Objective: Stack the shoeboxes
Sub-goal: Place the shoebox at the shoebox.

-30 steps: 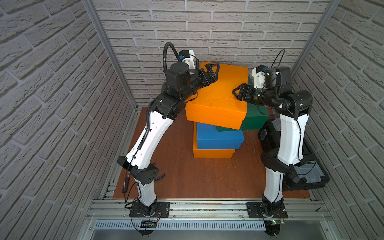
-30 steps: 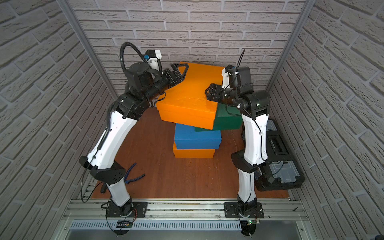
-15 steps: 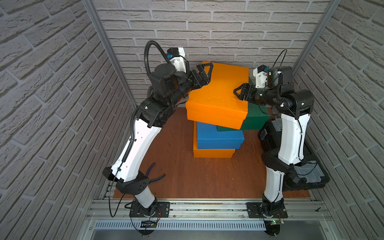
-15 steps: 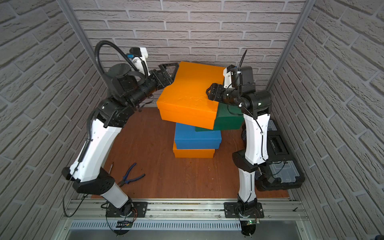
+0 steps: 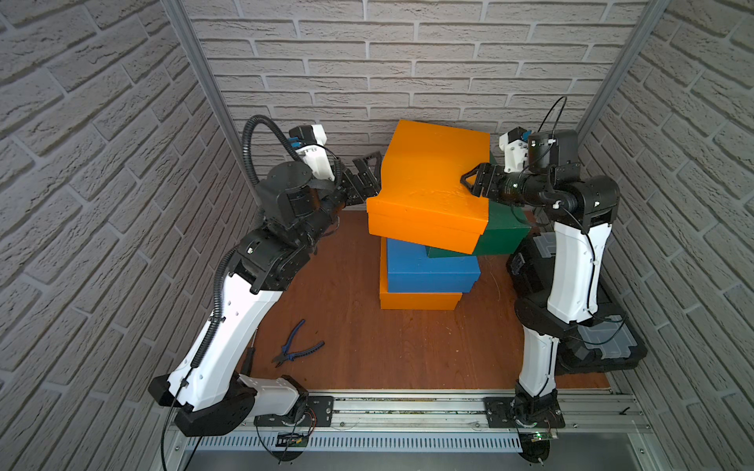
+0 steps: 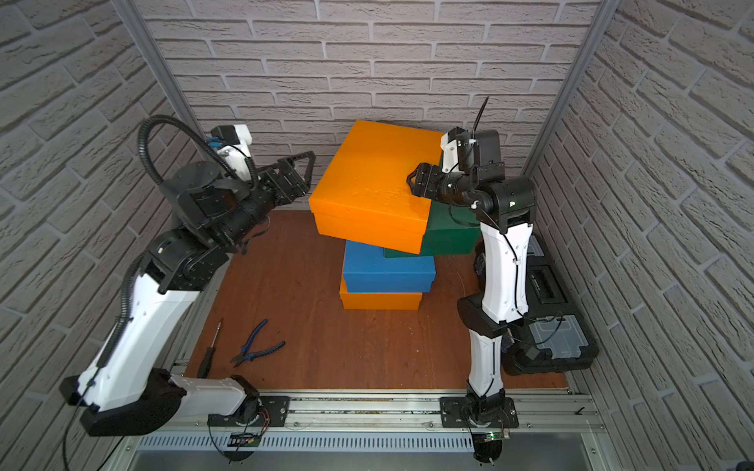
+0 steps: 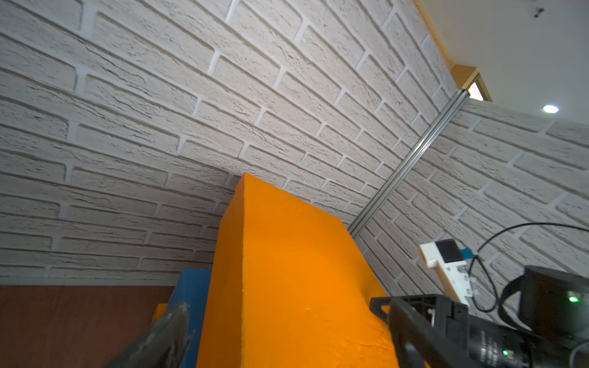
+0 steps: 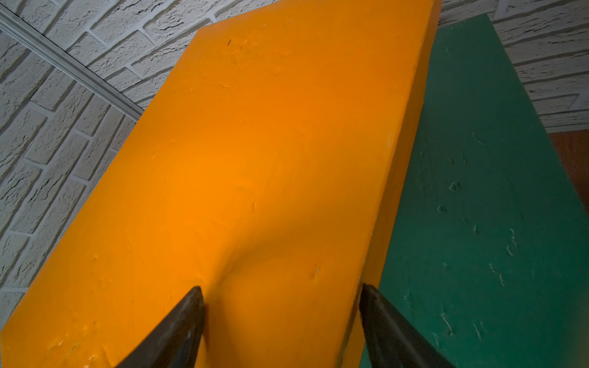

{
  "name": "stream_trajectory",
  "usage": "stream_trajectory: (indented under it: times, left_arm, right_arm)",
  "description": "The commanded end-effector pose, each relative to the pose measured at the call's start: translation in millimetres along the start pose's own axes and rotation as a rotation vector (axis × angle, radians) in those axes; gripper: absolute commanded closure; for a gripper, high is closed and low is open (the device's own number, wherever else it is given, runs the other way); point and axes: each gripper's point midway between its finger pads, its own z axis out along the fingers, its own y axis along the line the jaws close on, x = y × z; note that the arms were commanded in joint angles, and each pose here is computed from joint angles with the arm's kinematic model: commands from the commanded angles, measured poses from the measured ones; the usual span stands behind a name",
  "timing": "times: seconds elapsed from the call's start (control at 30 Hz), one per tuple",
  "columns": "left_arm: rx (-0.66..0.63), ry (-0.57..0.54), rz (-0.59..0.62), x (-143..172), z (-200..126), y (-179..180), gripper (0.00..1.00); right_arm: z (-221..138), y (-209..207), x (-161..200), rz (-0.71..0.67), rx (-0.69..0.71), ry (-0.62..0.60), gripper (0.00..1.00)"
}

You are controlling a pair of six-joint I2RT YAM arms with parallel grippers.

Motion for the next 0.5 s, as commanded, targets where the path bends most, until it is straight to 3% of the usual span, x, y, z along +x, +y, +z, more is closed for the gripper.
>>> stream_trajectory:
  times: [0.0, 0.47]
  left_arm:
    - [-0.029, -0.013, 0.004, 2.7, 13.2, 8.4, 0.02]
    - [0.071, 0.049, -0.101, 30.9, 58.1, -8.5, 0.02]
  right_arm:
    - [-14.1, -15.5, 8.3, -0.015, 0.061, 0.019, 0.23]
    - [1.9, -15.8, 12.1, -0.001, 0.047, 0.055, 0.23]
